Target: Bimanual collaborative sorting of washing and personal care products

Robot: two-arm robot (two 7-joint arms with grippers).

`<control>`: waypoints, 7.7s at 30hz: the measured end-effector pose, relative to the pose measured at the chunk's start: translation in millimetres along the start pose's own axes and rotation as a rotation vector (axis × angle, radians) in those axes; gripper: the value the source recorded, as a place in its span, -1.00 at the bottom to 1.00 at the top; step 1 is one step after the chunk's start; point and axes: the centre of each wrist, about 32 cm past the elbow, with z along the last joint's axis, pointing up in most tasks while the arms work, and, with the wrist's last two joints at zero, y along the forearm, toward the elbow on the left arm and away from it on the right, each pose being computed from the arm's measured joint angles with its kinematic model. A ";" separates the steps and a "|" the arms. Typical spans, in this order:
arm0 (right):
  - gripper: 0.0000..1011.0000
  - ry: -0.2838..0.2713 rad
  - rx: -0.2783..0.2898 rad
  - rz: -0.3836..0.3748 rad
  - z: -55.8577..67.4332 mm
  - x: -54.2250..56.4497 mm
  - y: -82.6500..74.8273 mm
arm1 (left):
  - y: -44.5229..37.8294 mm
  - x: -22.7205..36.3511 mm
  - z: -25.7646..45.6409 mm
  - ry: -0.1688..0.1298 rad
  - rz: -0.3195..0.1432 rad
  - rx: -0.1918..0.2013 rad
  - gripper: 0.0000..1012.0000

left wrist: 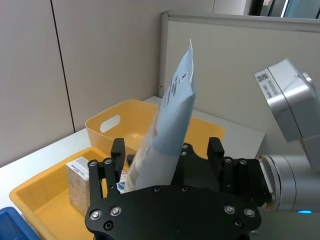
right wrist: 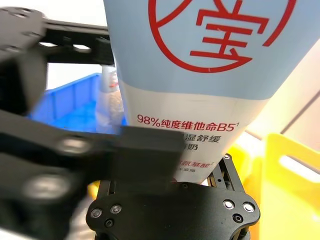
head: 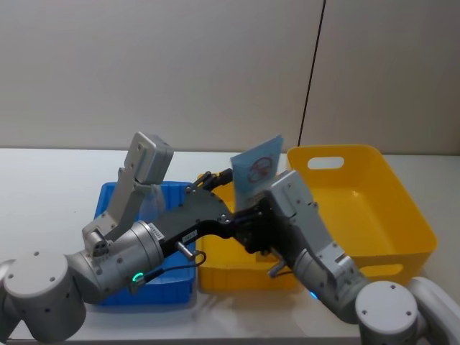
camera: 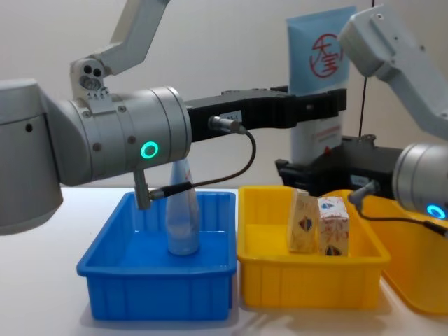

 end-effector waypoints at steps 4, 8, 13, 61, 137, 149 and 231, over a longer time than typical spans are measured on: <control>0.27 0.010 -0.018 -0.046 -1.6 5.5 -4.8 | 0.1 0.1 0.1 0.000 0.000 0.000 0.98; 0.27 0.017 -0.031 -0.091 -2.2 11.1 -9.2 | 0.2 0.3 0.2 0.000 0.001 0.000 0.98; 0.27 0.025 -0.042 -0.155 -2.1 18.2 -14.9 | 0.3 0.4 0.2 -0.001 0.002 0.000 0.98; 0.27 0.193 -0.265 -0.583 -6.9 69.8 -28.4 | 0.2 0.4 0.2 -0.001 0.003 -0.001 0.98; 0.99 0.271 -0.093 -0.446 9.2 74.7 -5.7 | 0.3 0.4 0.2 -0.001 0.003 -0.001 0.98; 0.99 0.296 0.009 -0.413 19.9 77.7 -11.2 | 0.3 0.4 0.2 -0.001 0.003 -0.001 0.98; 0.99 0.305 0.099 -0.199 -34.5 7.9 -93.8 | 74.5 -24.1 -39.5 -0.273 0.554 0.120 0.98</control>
